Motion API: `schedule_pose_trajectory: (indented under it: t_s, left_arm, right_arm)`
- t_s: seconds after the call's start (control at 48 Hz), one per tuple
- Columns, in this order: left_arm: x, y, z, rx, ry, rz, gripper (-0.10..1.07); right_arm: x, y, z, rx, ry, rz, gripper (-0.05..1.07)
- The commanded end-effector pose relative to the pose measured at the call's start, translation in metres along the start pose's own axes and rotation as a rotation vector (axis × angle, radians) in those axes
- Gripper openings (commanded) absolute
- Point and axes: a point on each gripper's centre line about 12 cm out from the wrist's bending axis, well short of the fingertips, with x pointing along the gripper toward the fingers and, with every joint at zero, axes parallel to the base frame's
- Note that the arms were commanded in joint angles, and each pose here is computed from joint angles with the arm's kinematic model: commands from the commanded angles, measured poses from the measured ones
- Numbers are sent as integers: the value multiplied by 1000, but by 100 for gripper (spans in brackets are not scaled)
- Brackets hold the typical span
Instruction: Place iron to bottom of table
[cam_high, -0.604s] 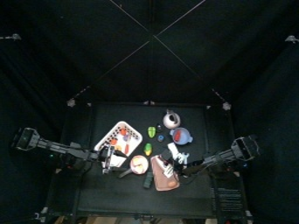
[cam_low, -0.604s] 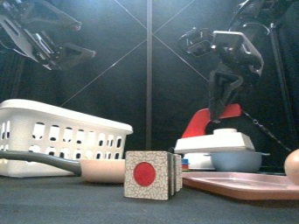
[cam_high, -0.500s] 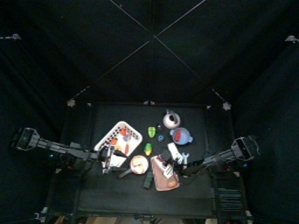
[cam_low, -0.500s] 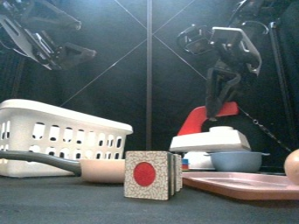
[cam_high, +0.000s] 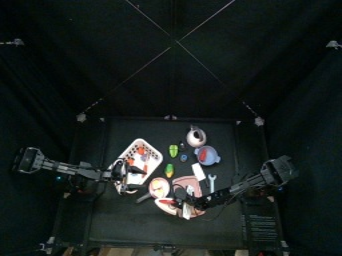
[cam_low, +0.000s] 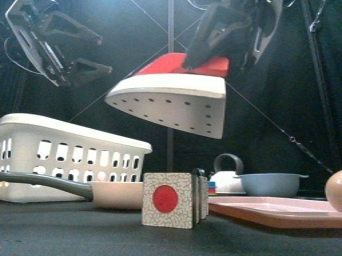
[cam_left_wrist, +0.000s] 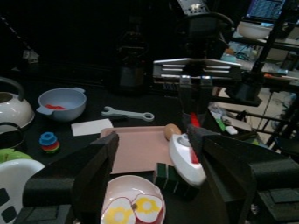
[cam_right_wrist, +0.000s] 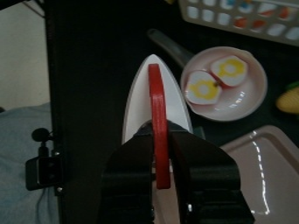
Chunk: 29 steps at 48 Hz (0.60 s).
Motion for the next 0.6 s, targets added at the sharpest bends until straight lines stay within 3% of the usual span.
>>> schedule_pose_trajectory:
  t_s: [0.0, 0.25, 0.438, 0.583]
  left_arm:
    - [2, -1, 5, 0, -23, -3, 97]
    - [1, -1, 4, -3, -20, -1, 97]
    - [1, -1, 4, -1, -20, -2, 97]
    - [0, 0, 3, -3, -17, -1, 97]
  right_arm:
    - [5, 11, 14, -40, -44, 55, 41]
    - [35, 33, 28, -142, -85, 118, 41]
    - [68, 51, 40, -211, -116, 144, 41]
    - [88, 52, 44, -223, -122, 132, 42]
